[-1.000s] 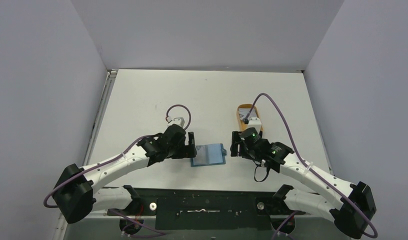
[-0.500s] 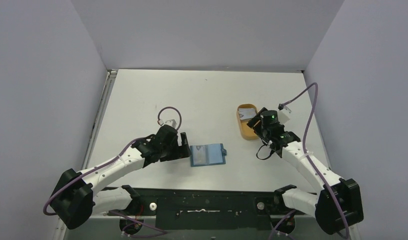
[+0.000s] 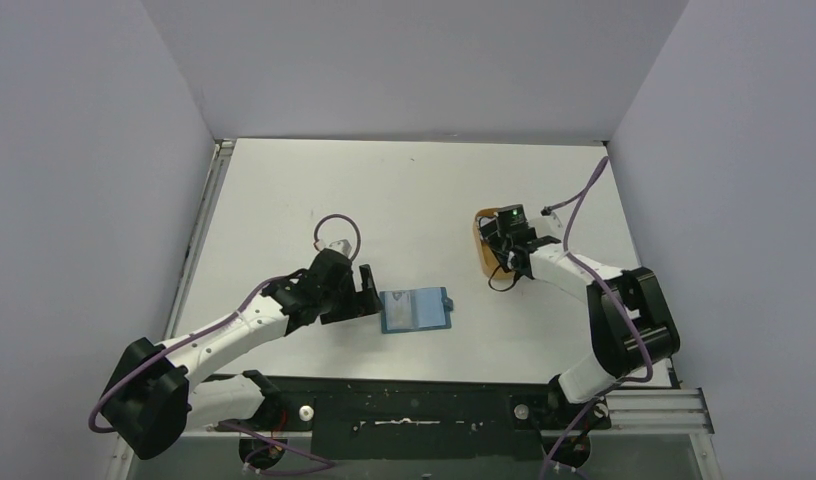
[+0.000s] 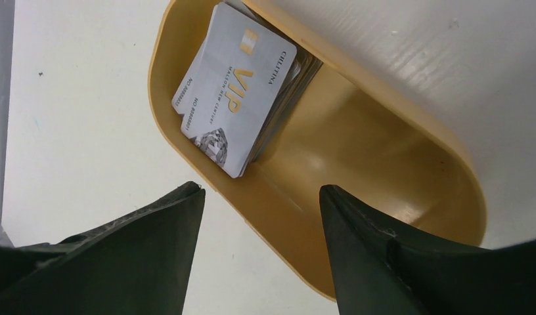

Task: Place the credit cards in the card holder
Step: Pick up the credit card from the storage box.

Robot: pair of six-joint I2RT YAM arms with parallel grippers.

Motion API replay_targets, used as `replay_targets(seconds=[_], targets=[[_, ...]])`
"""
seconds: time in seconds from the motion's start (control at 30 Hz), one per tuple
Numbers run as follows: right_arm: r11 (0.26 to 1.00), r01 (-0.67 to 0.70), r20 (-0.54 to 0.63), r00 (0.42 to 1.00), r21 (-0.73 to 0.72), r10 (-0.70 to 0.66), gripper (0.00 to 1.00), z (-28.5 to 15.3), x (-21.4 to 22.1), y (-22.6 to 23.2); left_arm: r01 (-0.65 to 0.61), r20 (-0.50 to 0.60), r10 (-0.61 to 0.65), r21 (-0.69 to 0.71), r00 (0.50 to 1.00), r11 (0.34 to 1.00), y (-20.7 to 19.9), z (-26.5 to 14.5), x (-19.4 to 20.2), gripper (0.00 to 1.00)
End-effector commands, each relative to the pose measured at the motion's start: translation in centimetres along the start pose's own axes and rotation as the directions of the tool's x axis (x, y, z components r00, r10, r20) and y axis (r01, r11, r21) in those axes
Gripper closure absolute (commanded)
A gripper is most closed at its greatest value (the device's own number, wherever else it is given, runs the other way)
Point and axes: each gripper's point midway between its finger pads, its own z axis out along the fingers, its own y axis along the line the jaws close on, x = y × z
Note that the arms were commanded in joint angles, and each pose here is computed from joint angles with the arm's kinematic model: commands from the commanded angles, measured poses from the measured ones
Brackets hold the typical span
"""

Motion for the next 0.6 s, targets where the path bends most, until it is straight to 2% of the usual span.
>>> replay_targets(seconds=[0.0, 0.33, 0.43, 0.57], targets=[[0.992, -0.104, 0.098, 0.989, -0.072, 0.11, 0.35, 0.7, -2.7, 3.7, 0.003, 0.023, -0.005, 0.06, 1.0, 0.998, -1.2, 0.1, -0.9, 0.15], [0.996, -0.094, 0.073, 0.993, -0.002, 0.094, 0.36, 3.5, -1.6, 2.8, 0.002, 0.004, -0.002, 0.054, 1.0, 0.999, -0.7, 0.3, -0.9, 0.16], [0.996, -0.084, 0.068, 0.994, 0.005, 0.084, 0.39, 3.7, -1.4, 2.5, 0.004, -0.001, -0.004, 0.055, 1.0, 0.999, -0.6, 0.3, -0.8, 0.16], [0.997, -0.076, 0.053, 0.996, 0.009, 0.075, 0.47, 3.9, -1.1, 2.1, 0.006, -0.006, -0.006, 0.056, 1.0, 0.998, -0.6, 0.5, -0.7, 0.16]])
